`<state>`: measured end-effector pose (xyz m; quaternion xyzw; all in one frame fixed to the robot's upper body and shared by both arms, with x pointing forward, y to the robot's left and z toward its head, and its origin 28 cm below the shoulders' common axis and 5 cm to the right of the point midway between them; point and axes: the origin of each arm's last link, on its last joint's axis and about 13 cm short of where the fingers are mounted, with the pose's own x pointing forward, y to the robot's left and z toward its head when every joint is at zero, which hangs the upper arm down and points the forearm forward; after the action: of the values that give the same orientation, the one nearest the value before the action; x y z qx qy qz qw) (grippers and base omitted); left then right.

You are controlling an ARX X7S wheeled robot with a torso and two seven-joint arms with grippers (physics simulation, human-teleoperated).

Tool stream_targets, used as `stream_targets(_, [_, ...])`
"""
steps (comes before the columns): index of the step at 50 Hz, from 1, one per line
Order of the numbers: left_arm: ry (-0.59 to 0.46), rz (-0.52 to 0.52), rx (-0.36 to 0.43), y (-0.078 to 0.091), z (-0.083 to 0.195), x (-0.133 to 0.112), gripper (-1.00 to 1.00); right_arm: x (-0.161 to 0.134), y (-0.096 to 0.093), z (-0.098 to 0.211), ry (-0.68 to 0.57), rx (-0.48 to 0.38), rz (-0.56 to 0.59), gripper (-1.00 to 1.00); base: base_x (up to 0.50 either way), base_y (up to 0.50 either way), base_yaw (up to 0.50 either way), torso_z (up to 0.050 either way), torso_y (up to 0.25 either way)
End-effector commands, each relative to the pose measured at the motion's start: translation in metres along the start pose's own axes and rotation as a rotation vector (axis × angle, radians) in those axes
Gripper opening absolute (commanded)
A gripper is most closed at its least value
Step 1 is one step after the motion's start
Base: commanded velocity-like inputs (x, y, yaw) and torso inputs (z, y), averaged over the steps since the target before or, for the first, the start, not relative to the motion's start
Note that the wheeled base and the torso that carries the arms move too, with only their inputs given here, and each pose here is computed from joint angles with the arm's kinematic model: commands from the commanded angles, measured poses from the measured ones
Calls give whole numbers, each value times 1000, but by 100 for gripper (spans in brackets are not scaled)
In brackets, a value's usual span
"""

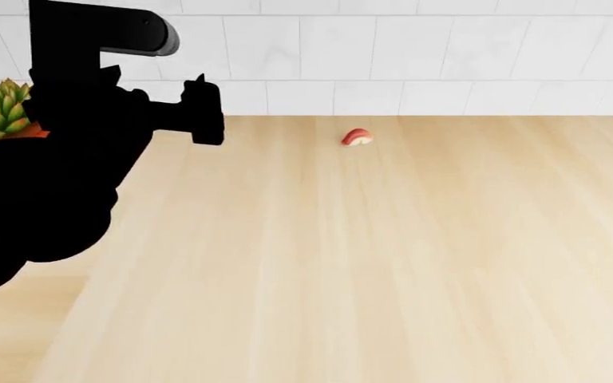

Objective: A wet mug is on the counter and needs to be dried. Pick it up and place it upside down in the open cabinet.

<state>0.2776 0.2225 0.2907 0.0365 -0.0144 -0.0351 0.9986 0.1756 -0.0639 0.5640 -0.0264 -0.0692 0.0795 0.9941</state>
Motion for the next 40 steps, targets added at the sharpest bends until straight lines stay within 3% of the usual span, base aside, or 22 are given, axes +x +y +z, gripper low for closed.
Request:
stream_targets(1, [0, 0, 2, 0, 0, -1, 100, -24, -12, -2, 19, 10, 77, 100, 0, 0, 0, 0, 0])
stream_targets(12, [2, -3, 0, -1, 0, -1, 100, -34, -40, -3, 14, 110, 217, 100, 0, 0, 0, 0, 0])
stream_targets(31, [15, -10, -7, 1, -1, -1, 100, -48, -72, -55, 56, 293, 402, 100, 0, 0, 0, 0, 0])
stream_targets(40, [15, -24, -10, 1, 0, -5, 100, -64, -76, -84, 65, 312, 448, 100, 0, 0, 0, 0, 0])
